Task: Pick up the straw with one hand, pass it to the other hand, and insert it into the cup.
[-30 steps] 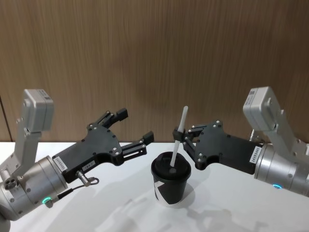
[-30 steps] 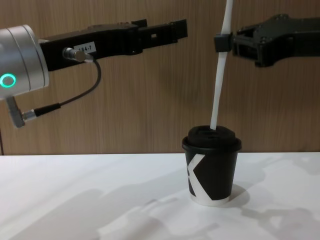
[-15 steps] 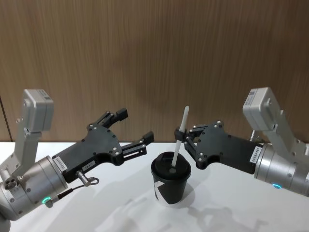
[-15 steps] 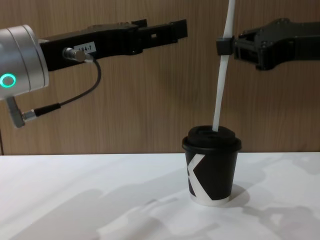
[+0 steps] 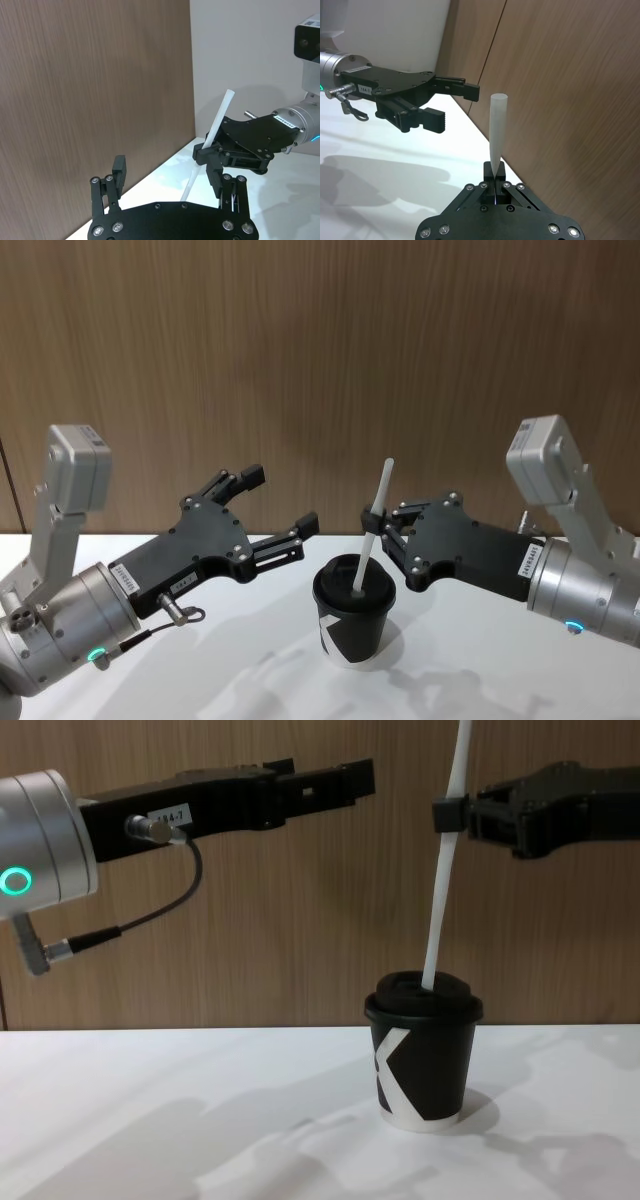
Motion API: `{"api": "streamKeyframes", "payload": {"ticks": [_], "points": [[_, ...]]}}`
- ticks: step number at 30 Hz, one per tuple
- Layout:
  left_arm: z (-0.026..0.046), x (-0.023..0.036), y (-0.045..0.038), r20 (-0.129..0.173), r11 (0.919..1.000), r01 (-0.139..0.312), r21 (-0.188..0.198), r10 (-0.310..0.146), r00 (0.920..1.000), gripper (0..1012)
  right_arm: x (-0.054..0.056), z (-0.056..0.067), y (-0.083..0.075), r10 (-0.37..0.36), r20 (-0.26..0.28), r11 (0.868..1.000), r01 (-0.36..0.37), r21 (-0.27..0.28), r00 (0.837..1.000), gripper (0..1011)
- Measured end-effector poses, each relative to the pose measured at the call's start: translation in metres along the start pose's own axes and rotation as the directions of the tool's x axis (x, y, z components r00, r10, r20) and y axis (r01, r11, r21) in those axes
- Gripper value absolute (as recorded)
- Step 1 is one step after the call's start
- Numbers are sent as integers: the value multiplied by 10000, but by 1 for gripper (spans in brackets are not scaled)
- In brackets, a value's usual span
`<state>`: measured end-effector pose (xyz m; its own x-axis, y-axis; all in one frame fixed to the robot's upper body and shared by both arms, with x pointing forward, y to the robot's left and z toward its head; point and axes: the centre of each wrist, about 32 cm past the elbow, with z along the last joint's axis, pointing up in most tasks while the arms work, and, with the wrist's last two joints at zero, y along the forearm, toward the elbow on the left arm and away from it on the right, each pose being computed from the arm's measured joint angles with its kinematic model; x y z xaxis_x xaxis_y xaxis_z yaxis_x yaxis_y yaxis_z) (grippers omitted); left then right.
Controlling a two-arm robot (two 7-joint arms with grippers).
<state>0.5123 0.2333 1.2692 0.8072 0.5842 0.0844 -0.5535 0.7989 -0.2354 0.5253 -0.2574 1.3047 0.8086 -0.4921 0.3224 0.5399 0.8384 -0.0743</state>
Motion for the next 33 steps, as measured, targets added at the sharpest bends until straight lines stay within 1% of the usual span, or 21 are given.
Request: {"api": "streamKeyframes", "payload": {"ticks": [12,28,33], "points": [[0,0,0,0,10000,1,0,-1,10000,1003,12,-39,29,-22,-304,9999,18,-120,9995,11],[0,0,0,0,10000,0,0,0,10000,1003,40,-84,73,-85,-423,9997,75,-223,9991,11],[0,0,0,0,10000,0,0,0,10000,1003,43,-89,80,-96,-425,9997,86,-235,9990,118]]}}
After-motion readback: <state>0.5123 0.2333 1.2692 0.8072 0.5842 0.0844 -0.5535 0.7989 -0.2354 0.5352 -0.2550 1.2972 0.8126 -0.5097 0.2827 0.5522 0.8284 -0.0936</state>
